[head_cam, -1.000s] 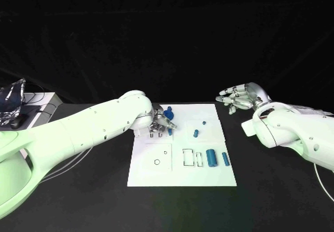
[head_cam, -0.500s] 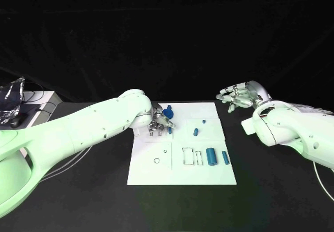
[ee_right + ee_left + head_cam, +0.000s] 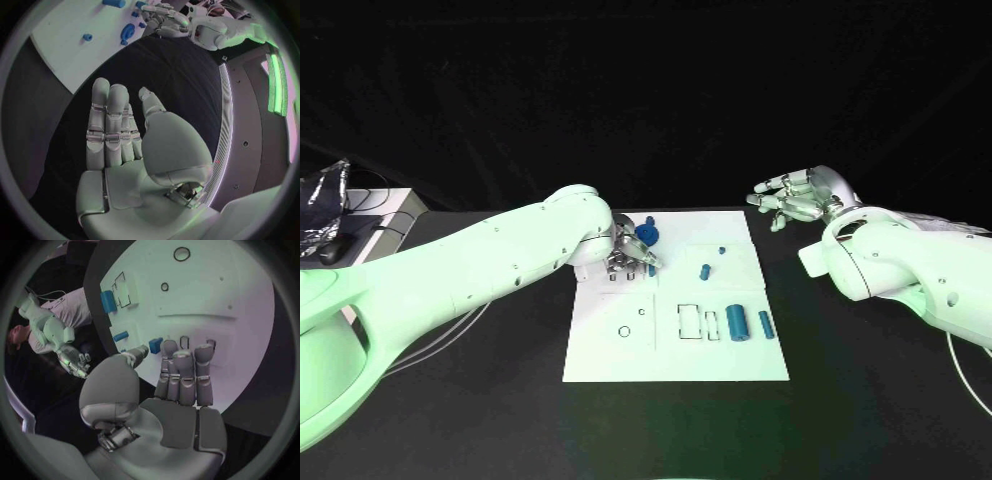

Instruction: Assemble the parts on the task board

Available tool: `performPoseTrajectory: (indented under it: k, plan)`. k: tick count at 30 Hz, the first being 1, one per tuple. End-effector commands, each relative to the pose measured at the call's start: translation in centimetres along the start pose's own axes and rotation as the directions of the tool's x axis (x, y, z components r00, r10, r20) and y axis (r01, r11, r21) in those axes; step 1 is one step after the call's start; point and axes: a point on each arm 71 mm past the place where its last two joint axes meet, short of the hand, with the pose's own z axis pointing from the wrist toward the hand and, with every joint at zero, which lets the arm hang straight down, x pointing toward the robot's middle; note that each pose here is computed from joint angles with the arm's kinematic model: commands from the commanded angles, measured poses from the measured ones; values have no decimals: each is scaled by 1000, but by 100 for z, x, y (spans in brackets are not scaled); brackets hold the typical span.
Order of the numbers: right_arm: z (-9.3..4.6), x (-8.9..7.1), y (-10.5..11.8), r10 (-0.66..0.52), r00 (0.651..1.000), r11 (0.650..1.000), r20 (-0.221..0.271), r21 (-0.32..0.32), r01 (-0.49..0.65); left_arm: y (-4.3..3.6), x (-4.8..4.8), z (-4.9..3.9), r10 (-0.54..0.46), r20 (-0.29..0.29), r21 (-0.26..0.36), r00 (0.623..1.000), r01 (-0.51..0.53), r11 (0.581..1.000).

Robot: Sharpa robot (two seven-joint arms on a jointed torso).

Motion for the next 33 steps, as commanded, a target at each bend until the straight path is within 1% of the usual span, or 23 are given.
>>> performPoseTrajectory:
  k: [1,10,21,33]
  plan:
    - [1,13,17,0,1000,1000,-6,-14,0,-23,24,5,11,-19,9,1000,-11,1000]
    - [3,23,18,0,1000,1000,-11,-11,-1,-15,39,21,6,-27,10,1000,-6,1000]
    - [10,40,23,1,1000,1000,-16,-9,-1,-26,76,52,2,-38,15,999,-1,1000]
    - [23,42,-15,7,1000,1000,-23,17,-7,9,69,48,-25,-40,33,999,27,999]
